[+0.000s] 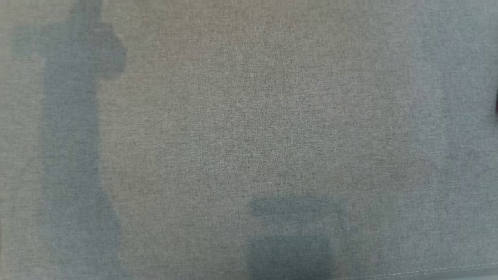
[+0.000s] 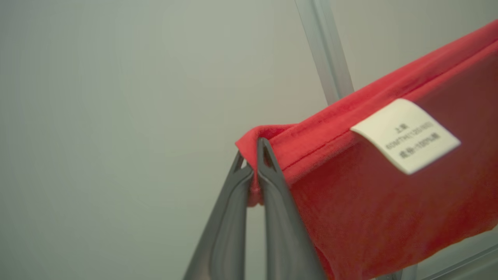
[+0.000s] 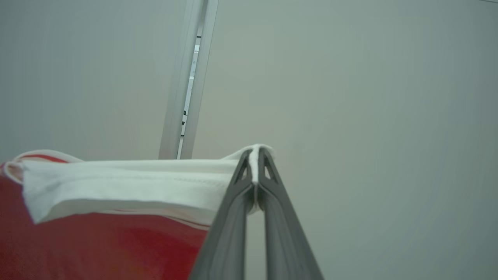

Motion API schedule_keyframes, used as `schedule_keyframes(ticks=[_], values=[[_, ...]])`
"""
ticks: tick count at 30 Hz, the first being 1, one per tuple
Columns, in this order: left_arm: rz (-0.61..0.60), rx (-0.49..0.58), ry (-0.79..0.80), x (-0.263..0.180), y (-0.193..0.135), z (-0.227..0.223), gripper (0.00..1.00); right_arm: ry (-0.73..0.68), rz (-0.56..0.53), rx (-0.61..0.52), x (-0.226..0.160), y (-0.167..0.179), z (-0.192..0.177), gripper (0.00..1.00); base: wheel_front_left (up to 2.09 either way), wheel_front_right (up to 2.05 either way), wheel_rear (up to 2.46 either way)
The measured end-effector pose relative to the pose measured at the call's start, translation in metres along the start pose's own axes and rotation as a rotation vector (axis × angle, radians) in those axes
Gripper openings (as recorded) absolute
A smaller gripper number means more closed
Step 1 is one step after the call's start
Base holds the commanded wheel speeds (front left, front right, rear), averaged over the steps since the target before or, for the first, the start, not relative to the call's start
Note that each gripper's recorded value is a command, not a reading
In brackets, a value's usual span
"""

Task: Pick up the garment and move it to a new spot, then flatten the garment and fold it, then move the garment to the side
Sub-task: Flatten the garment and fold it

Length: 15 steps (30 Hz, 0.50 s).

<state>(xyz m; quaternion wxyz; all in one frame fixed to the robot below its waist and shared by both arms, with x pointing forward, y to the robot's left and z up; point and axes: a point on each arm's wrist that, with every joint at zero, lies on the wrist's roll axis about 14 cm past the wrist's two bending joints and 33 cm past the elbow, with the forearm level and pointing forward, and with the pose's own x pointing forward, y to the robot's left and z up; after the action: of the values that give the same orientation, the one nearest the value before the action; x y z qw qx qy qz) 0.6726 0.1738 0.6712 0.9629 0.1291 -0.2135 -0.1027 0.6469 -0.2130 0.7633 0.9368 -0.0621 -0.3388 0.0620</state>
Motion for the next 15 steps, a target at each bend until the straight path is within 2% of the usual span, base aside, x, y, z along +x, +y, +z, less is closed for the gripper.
schedule_keyframes(ticks=[3, 4, 8, 12, 15], values=[[-0.016, -0.072, 0.160, -0.030, -0.023, -0.072, 0.00, 0.146, 0.044, 0.021, -0.041, 0.016, -0.061, 0.00, 0.00, 0.00, 0.00], [-0.016, -0.072, 0.160, -0.030, -0.023, -0.072, 0.00, 0.146, 0.044, 0.021, -0.041, 0.016, -0.061, 0.00, 0.00, 0.00, 0.00], [-0.024, -0.179, 0.374, -0.093, -0.061, -0.151, 0.00, 0.374, 0.034, 0.110, -0.128, 0.027, -0.131, 0.00, 0.00, 0.00, 0.00], [-0.022, -0.279, 0.550, -0.164, -0.098, -0.192, 0.00, 0.542, -0.003, 0.173, -0.206, 0.034, -0.159, 0.00, 0.00, 0.00, 0.00], [-0.010, -0.311, 0.631, -0.204, -0.111, -0.203, 0.00, 0.636, -0.049, 0.215, -0.254, 0.036, -0.165, 0.00, 0.00, 0.00, 0.00]])
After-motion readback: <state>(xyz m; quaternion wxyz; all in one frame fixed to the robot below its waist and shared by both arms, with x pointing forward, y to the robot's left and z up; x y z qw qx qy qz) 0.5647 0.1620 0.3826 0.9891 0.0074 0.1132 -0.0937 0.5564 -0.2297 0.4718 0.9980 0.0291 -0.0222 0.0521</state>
